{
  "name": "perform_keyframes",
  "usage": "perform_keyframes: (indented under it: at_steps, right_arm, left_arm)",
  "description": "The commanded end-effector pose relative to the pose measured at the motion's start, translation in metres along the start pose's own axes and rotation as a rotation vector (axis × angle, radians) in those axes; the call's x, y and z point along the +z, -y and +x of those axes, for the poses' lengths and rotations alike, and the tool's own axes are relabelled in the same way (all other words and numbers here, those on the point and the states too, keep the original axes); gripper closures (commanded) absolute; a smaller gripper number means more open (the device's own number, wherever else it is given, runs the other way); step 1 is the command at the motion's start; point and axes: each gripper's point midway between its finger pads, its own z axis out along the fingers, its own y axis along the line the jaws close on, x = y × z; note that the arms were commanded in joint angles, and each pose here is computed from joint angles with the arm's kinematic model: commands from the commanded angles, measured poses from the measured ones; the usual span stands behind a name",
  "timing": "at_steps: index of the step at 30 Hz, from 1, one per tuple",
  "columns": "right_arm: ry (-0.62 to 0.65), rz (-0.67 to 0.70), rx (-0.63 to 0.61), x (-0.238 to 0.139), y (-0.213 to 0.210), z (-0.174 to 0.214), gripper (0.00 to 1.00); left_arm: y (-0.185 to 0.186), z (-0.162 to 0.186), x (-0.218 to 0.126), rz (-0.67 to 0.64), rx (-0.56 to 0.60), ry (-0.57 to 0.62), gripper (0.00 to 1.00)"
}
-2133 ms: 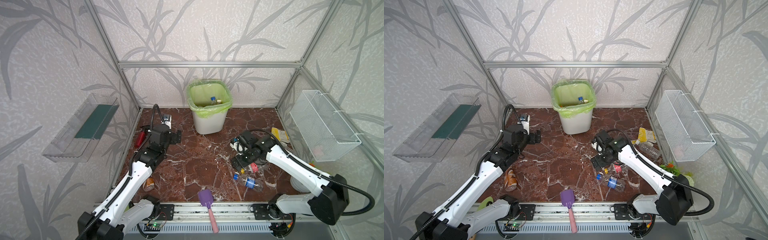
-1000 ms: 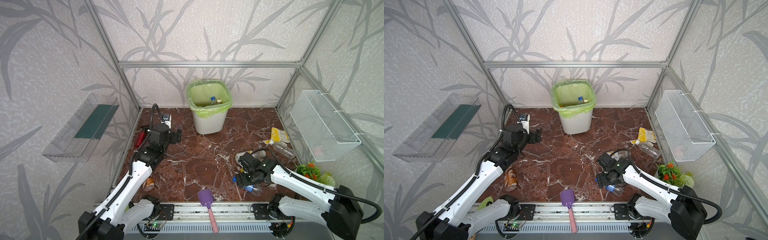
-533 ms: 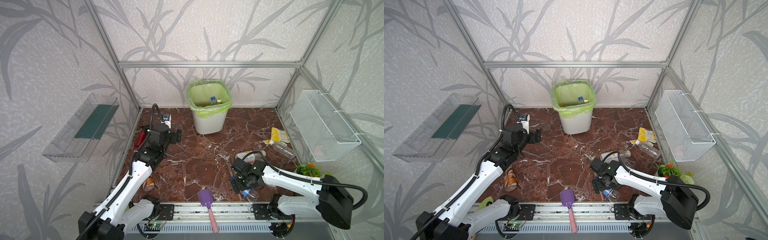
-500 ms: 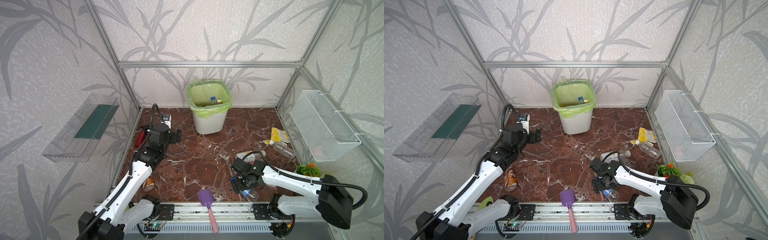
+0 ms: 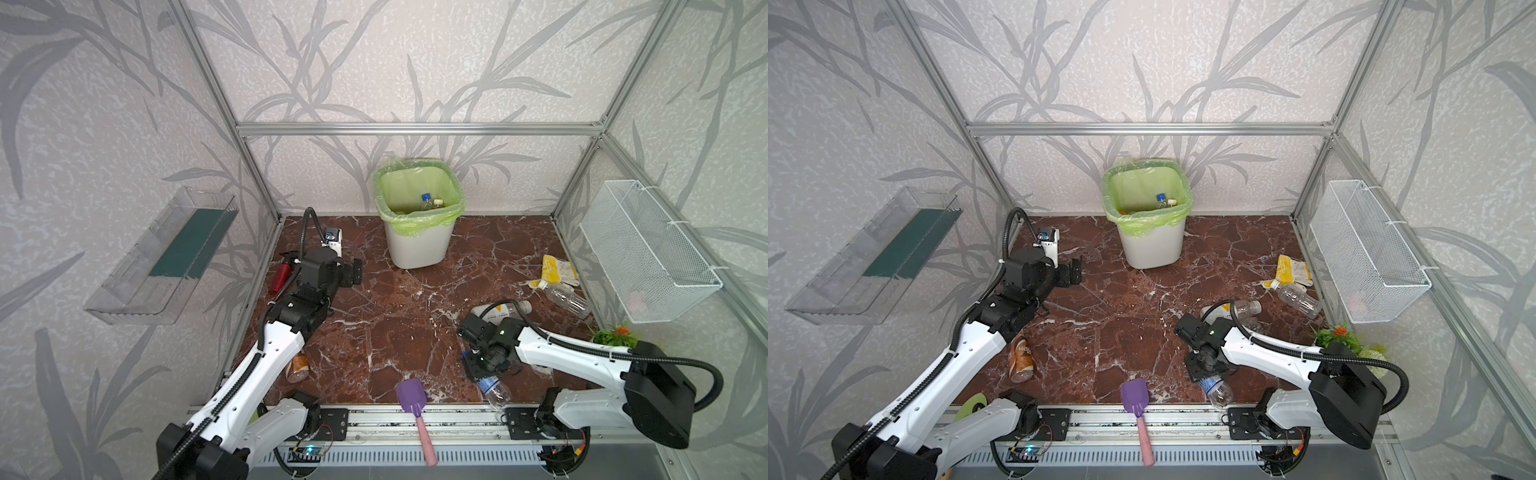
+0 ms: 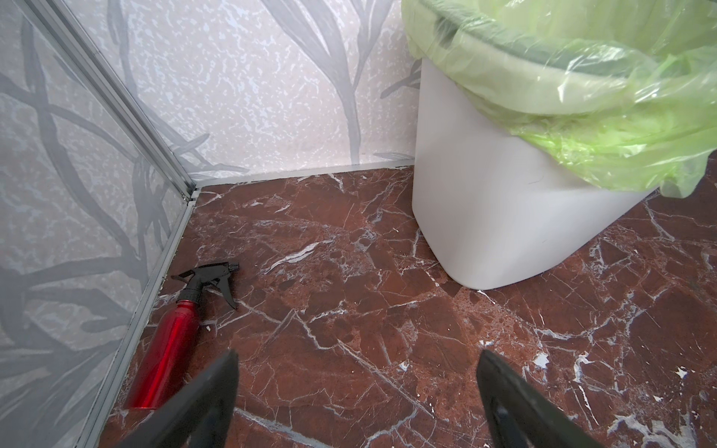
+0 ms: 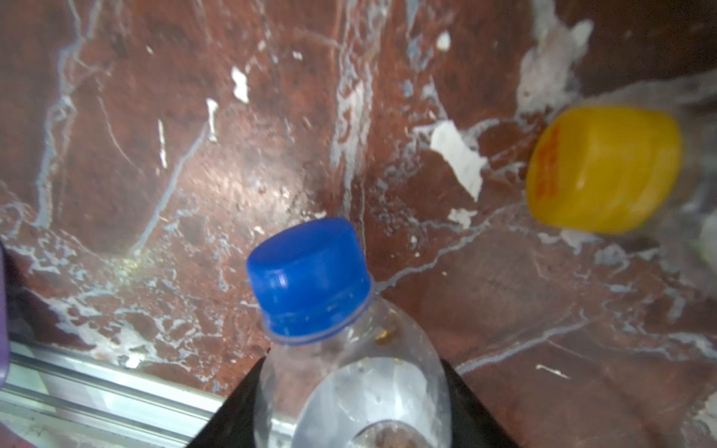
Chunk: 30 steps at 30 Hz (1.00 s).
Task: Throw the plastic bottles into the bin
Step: 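Lower the right gripper onto the blue-cap bottle near the table edge and close it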
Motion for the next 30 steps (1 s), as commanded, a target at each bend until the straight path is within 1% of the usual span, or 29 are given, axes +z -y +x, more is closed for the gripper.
perform_keyframes:
  at_steps: [1, 5, 8, 10, 11, 13, 15, 16, 18, 23, 27, 30]
  right_arm:
    - [0.059, -0.033, -0.078, -0.009, -0.023, -0.033, 0.43]
    - [0.094, -0.064, -0.141, -0.006, -0.049, -0.071, 0.46]
    - [0.087, -0.080, -0.165, 0.005, -0.069, -0.097, 0.48]
    - [0.087, -0.065, -0.176, 0.014, -0.077, -0.114, 0.48]
    - [0.091, -0.066, -0.182, 0.015, -0.081, -0.121, 0.46]
    - [0.093, -0.067, -0.194, 0.018, -0.087, -0.131, 0.35]
    - [0.089, -0.067, -0.210, 0.019, -0.090, -0.135, 0.24]
    - [0.085, -0.062, -0.215, 0.020, -0.089, -0.135, 0.21]
    - [0.077, -0.054, -0.219, 0.022, -0.086, -0.132, 0.19]
    - [0.061, -0.053, -0.224, 0.025, -0.077, -0.122, 0.19]
    - [0.036, -0.007, -0.233, 0.030, -0.064, -0.111, 0.19]
    - [0.048, 0.011, -0.231, 0.028, -0.059, -0.109, 0.20]
  left_arm:
    - [-0.003, -0.007, -0.004, -0.004, -0.004, 0.025, 0.05]
    - [-0.005, -0.009, -0.006, -0.008, -0.007, 0.033, 0.05]
    - [-0.006, -0.009, -0.007, -0.016, -0.007, 0.034, 0.05]
    - [-0.008, -0.010, -0.007, -0.022, -0.008, 0.036, 0.05]
    - [-0.009, -0.009, -0.007, -0.023, -0.008, 0.035, 0.05]
    - [-0.009, -0.008, -0.006, -0.026, -0.009, 0.030, 0.05]
    - [-0.009, -0.008, -0.005, -0.025, -0.010, 0.028, 0.05]
    - [-0.009, -0.007, -0.004, -0.024, -0.011, 0.026, 0.05]
    - [-0.009, -0.007, -0.003, -0.020, -0.016, 0.023, 0.05]
    - [-0.003, -0.001, 0.004, 0.010, -0.045, -0.002, 0.05]
    - [0.005, 0.004, 0.011, 0.042, -0.071, -0.029, 0.06]
    - [0.006, 0.006, 0.013, 0.047, -0.077, -0.035, 0.06]
